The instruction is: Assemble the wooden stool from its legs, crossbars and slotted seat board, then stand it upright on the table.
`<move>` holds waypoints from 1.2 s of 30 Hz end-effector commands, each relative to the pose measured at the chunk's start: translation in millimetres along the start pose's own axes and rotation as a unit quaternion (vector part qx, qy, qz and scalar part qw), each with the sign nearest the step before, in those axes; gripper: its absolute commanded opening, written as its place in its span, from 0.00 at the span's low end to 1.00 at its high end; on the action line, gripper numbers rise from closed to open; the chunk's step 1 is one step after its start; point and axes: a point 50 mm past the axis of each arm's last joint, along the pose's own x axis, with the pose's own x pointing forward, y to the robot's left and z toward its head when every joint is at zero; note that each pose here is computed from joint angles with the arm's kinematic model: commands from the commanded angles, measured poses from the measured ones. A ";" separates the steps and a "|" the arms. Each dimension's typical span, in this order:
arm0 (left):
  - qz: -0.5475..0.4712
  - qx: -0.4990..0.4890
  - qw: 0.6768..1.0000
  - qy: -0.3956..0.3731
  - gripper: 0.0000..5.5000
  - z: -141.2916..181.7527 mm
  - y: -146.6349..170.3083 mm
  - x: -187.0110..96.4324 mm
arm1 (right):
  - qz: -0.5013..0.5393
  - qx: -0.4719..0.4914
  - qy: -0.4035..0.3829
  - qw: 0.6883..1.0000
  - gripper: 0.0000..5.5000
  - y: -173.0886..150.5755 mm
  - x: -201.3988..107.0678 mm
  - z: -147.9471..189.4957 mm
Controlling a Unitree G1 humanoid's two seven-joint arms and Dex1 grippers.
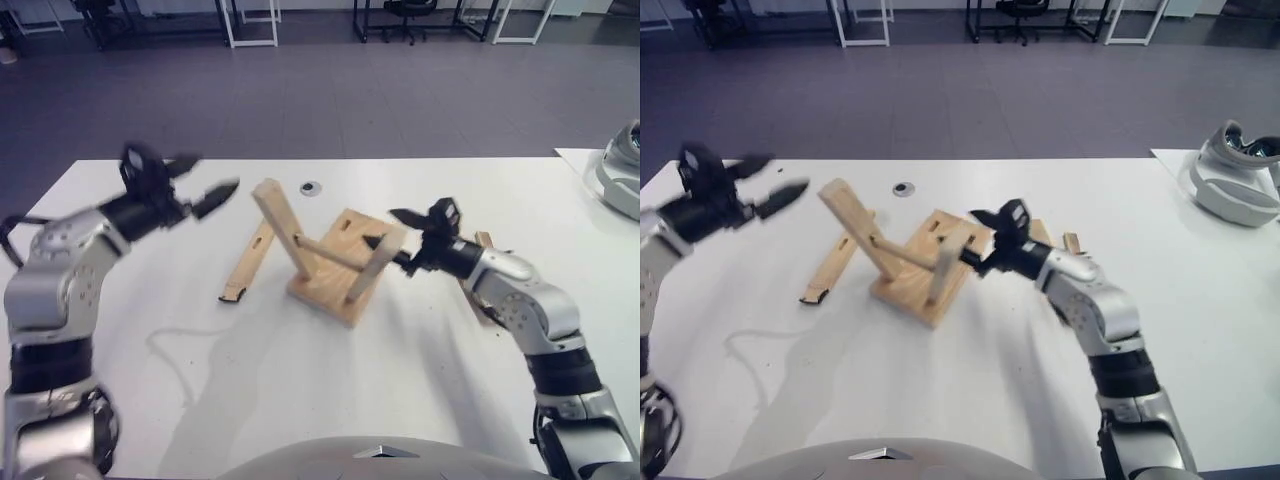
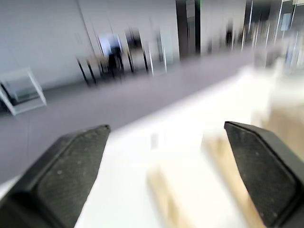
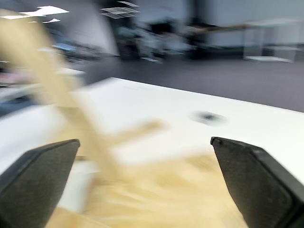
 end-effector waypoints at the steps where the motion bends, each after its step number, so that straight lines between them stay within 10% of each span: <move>1: -0.096 0.044 0.982 0.154 0.81 -48.2 -22.0 -19.9 | 0.030 -0.048 0.027 0.998 0.94 11.0 13.5 0.1; 4: -0.134 0.093 0.966 0.199 0.81 -60.2 -34.5 -8.8 | -0.219 -0.172 0.133 0.951 0.94 -75.0 -12.3 -7.0; 7: -0.191 0.134 0.952 0.199 0.81 -64.2 -60.6 19.0 | -0.257 -0.249 0.245 0.901 0.94 -106.1 -35.5 -34.1; 18: -0.154 0.205 0.957 0.134 0.81 -53.8 -50.6 126.8 | 0.001 -0.254 0.297 0.920 0.94 -47.3 -79.6 -48.4; 26: -0.069 0.192 0.973 0.105 0.81 -35.2 30.9 63.8 | -0.174 -0.338 0.233 0.895 0.94 -92.5 -77.2 -0.3; 36: -0.226 0.247 0.930 0.151 0.81 -56.6 -60.5 74.3 | -0.118 -0.349 0.311 0.876 0.94 -111.6 -37.3 -49.2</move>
